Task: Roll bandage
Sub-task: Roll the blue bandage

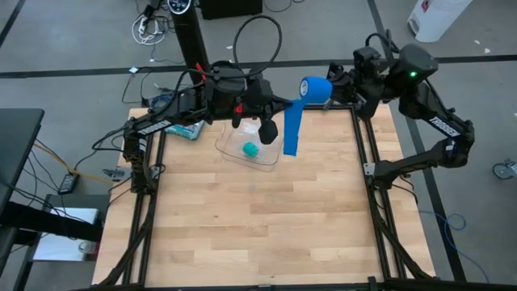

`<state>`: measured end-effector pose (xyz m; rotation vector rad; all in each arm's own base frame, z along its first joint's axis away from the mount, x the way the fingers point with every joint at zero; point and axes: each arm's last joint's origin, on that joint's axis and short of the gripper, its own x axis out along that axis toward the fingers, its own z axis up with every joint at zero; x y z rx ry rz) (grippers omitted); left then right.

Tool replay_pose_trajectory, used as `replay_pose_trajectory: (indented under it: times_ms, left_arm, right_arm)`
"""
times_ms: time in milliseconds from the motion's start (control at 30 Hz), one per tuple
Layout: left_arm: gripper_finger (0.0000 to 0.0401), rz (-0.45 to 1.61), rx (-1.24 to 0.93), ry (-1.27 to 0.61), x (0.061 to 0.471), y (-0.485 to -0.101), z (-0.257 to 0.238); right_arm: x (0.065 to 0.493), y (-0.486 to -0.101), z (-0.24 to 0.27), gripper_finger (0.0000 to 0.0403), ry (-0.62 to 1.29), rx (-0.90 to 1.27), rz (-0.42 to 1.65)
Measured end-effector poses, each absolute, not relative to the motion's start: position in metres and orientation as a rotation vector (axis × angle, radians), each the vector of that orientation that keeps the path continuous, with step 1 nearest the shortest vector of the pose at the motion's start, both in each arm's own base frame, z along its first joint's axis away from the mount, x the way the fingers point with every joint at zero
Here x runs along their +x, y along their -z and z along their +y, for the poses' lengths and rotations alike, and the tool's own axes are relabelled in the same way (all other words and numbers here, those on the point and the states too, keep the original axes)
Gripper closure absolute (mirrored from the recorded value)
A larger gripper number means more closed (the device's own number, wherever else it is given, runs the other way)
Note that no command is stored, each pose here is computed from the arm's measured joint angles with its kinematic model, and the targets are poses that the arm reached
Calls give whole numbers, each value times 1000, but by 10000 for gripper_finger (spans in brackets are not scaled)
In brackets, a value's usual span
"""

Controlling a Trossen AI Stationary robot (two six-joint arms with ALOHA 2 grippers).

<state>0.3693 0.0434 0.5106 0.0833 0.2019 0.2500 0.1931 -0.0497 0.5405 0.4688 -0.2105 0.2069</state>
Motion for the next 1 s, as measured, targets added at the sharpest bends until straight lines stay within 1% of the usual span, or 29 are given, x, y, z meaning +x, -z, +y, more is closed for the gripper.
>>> replay_pose_trajectory:
  times_ms: [467, 767, 867, 1000]
  left_arm:
    - [396, 201, 85, -292, 368, -511, 53]
    - [391, 135, 107, -294, 369, -518, 53]
    - [368, 138, 134, -275, 369, -518, 52]
    - [309, 164, 153, -254, 369, -515, 48]
  right_arm:
    - [202, -536, -35, 403, -272, 567, -156]
    - [213, -528, -28, 403, -296, 618, -77]
    - [217, -527, -28, 403, -300, 621, -68]
    - [218, -526, -28, 403, -301, 628, -63]
